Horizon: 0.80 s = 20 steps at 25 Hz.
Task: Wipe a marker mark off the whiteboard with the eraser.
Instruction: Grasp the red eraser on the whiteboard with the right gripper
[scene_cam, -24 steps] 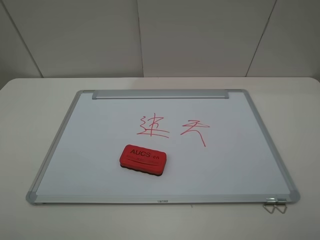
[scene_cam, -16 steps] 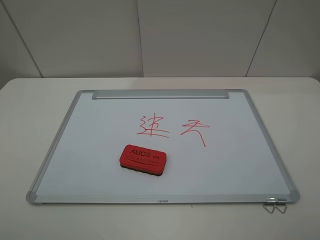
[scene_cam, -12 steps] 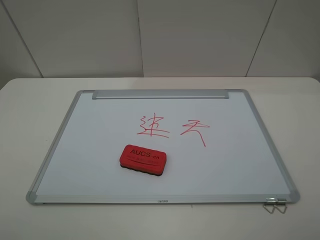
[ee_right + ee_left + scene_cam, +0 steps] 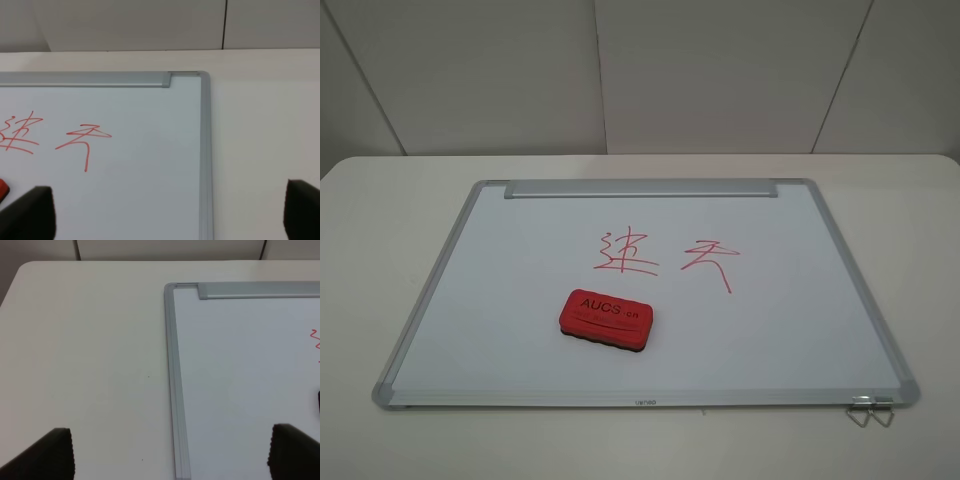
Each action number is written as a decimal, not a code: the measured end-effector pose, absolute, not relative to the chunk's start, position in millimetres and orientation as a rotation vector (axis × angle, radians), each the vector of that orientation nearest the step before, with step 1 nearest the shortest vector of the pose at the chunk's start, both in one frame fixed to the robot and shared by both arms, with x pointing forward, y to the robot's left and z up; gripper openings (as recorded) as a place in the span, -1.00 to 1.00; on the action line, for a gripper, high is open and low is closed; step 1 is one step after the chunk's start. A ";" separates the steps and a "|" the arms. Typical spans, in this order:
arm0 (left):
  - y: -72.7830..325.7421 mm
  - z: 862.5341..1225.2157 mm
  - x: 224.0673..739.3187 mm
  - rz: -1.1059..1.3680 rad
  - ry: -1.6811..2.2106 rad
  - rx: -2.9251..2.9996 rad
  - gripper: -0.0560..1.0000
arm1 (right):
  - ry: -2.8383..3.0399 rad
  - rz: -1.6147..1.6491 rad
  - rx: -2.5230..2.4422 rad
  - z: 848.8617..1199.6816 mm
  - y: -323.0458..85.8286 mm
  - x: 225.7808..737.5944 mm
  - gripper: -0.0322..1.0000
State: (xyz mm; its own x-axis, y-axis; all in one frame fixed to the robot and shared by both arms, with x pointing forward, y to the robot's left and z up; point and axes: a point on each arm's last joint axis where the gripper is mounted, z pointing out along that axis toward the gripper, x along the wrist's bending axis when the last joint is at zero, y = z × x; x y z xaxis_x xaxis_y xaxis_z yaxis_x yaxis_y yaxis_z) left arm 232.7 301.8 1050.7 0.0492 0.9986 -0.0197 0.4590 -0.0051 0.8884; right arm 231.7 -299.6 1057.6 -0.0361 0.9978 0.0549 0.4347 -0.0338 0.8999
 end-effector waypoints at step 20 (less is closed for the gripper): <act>301.8 1050.7 232.7 0.899 1.511 1.569 0.57 | 1.607 0.975 1.604 1057.5 -298.6 244.7 0.65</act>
